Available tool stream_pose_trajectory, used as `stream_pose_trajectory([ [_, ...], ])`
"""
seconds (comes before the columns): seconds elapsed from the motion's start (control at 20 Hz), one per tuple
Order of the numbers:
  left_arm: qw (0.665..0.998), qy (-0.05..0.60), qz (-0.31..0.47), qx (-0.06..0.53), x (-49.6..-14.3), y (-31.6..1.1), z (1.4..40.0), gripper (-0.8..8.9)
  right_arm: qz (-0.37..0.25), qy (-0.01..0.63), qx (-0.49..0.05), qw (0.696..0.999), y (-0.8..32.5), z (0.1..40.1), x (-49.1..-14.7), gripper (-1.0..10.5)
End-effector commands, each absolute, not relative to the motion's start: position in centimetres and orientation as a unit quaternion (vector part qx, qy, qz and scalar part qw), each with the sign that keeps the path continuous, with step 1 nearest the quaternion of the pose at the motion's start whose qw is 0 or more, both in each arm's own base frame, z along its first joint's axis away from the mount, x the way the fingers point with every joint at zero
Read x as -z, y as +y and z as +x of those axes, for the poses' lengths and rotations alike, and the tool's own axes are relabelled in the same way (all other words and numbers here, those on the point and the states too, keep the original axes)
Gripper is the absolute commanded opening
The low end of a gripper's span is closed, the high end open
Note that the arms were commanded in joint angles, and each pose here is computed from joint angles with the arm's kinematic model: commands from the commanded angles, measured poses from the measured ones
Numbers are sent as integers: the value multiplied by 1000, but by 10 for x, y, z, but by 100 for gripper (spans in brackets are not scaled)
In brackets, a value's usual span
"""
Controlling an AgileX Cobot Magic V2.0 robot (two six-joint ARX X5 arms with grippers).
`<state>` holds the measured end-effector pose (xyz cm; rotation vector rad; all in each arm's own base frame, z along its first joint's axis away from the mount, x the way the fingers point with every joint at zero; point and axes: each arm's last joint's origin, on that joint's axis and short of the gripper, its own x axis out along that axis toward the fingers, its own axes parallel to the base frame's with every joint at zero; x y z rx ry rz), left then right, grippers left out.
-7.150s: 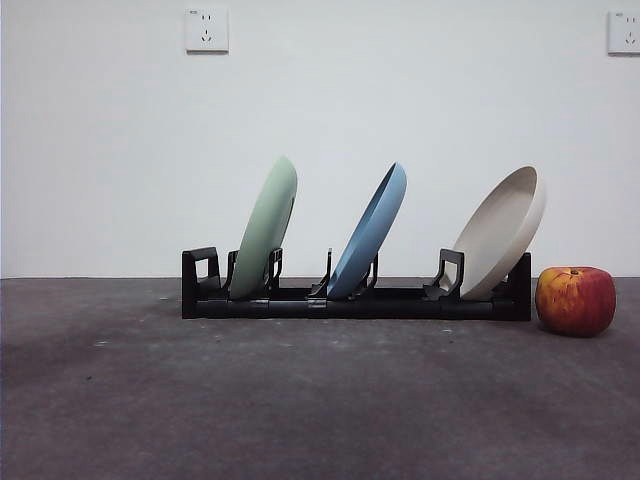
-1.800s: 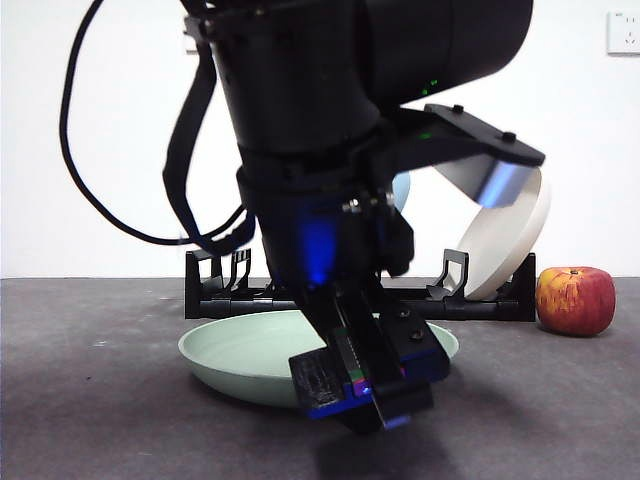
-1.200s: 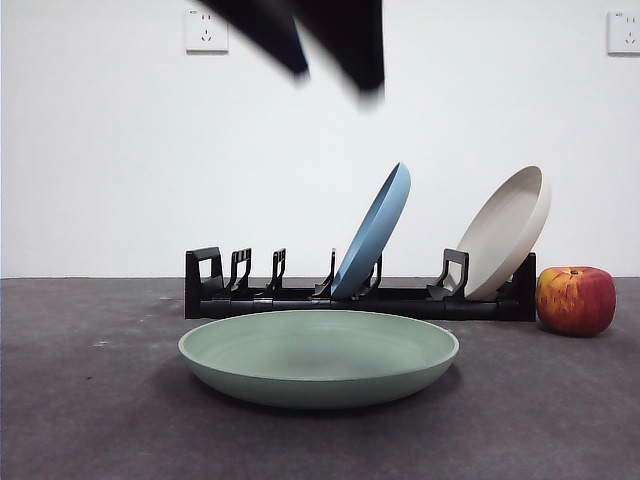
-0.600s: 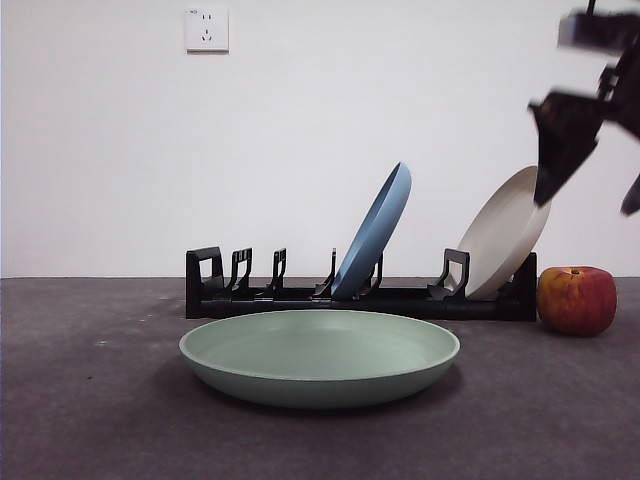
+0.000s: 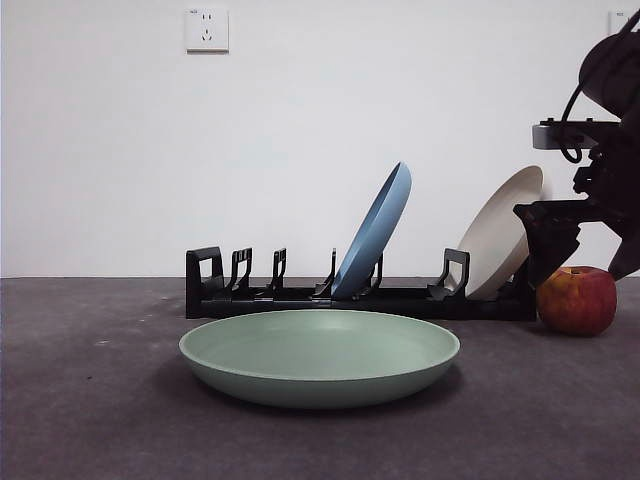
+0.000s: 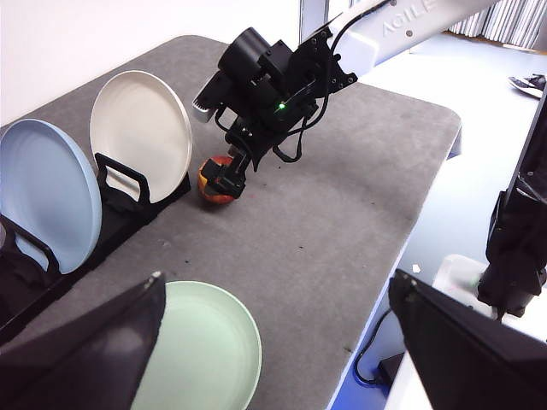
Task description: Take the green plate from the plate rack,put the plate on the table,take the apple from the table,put the apple in the plate
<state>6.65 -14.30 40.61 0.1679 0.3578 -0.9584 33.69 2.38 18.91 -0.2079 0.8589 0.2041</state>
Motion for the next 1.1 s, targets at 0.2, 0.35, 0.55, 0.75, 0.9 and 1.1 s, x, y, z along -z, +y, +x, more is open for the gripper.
stream_pose_trajectory([
  [0.2,877,169,75,443,-406,-143,67,440,-90,438,-101,889,14,346,-164,629],
  [0.35,883,165,74,434,-406,-143,68,440,-90,439,-100,888,14,350,-156,600],
  [0.55,889,158,72,424,-408,-143,69,440,-91,430,-100,893,14,351,-158,357],
  [0.75,889,158,72,423,-408,-143,69,441,-77,428,-117,893,15,351,-158,-23],
  [0.9,889,160,73,423,-407,-142,69,440,-66,430,-118,893,17,350,-160,-16],
  [1.1,889,160,74,423,-407,-142,69,440,-69,429,-127,891,24,336,-184,-17],
])
